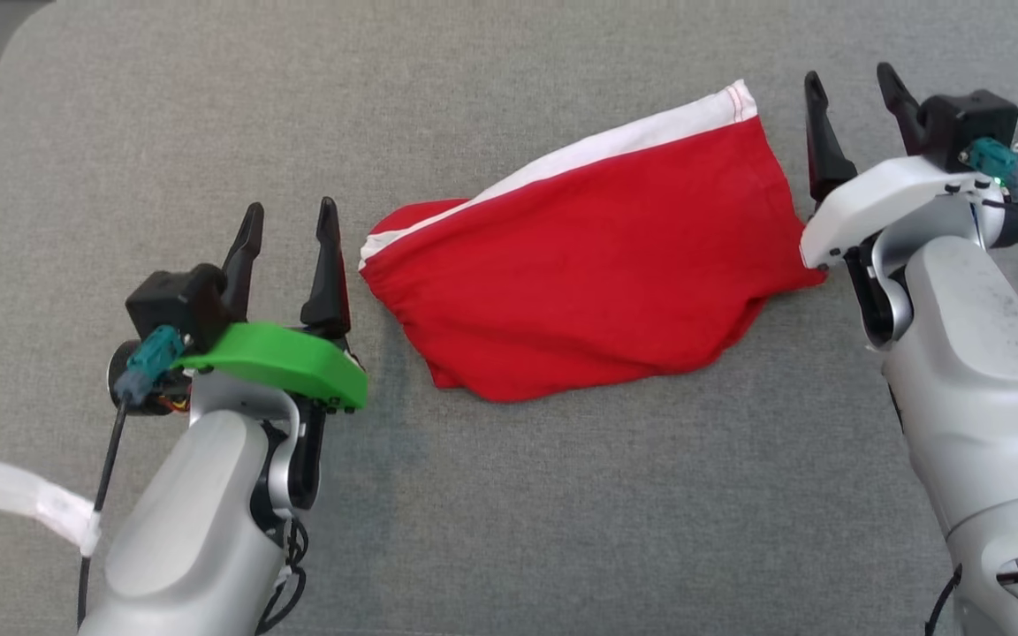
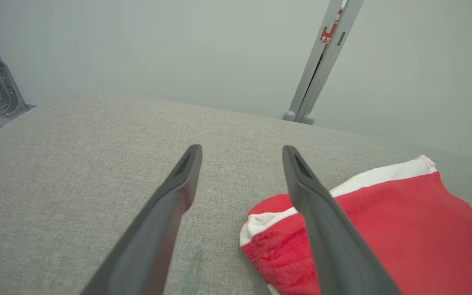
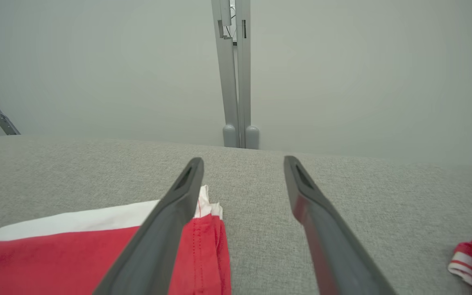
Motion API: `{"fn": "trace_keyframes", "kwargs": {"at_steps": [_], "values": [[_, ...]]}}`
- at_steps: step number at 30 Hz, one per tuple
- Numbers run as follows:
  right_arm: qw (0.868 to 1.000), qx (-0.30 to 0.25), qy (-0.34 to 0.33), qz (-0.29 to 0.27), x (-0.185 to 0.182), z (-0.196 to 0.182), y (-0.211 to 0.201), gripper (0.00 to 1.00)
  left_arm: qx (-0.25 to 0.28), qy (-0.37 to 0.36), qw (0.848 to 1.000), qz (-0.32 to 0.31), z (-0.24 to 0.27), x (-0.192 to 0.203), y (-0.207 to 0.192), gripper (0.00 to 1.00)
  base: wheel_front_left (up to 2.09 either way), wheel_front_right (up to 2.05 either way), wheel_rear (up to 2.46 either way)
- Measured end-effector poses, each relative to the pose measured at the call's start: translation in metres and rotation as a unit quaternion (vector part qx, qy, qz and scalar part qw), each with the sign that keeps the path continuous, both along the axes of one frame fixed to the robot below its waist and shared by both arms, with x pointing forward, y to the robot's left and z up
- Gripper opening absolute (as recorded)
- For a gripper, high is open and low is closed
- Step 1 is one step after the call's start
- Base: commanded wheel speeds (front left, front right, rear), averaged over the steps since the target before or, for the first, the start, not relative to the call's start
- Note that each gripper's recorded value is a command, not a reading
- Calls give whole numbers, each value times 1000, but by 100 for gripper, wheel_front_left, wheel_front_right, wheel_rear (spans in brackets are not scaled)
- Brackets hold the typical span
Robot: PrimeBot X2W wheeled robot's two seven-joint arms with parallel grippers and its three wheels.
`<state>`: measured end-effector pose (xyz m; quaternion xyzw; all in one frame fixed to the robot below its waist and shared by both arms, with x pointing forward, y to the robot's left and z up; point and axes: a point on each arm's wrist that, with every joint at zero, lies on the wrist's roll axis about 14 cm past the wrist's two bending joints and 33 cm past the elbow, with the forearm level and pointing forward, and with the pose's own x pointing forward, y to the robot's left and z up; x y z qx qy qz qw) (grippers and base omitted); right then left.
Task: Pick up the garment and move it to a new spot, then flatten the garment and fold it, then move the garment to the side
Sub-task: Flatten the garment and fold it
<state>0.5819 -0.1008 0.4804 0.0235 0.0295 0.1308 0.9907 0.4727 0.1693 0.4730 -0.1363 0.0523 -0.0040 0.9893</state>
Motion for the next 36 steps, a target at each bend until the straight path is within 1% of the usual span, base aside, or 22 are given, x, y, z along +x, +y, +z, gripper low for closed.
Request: {"fn": "trace_keyframes", "kwargs": {"at_steps": [3,6,11,15,19,24,30,31,32,33,34,35,36], "values": [[1000,1,-2,-1,-8,3,-2,100,2,-36,999,-6,19,-8,-4,100,0,0,0],[1000,-1,6,-1,-18,1,-5,100,1,-44,999,-8,22,-23,-7,100,0,0,0],[999,-10,45,-1,-30,-16,-10,100,2,-30,999,10,13,-46,-1,100,0,0,0],[995,-28,95,11,-33,-38,-7,100,0,-21,999,37,7,-61,11,100,0,0,0],[987,-42,151,29,-37,-61,3,100,0,-18,997,75,4,-76,29,100,0,0,0],[973,-64,216,46,-40,-86,10,100,0,-9,994,112,-1,-93,47,100,0,0,0],[961,-71,257,72,-38,-97,29,99,4,-11,990,141,-1,-104,63,100,0,0,0],[959,-71,263,75,-38,-97,32,69,5,-11,990,142,-1,-104,64,100,0,0,0],[958,-71,268,79,-40,-98,34,47,6,-11,990,142,-2,-105,64,100,0,0,0],[957,-69,271,81,-41,-98,36,38,5,-11,990,143,-2,-105,64,100,0,0,0],[956,-67,273,81,-41,-98,36,24,4,-11,990,143,-2,-105,63,100,0,0,0],[956,-61,274,82,-42,-98,38,14,4,-12,990,141,-2,-104,63,100,0,0,0],[957,-56,272,82,-42,-96,38,0,3,-12,990,140,-2,-104,62,100,0,0,0]]}}
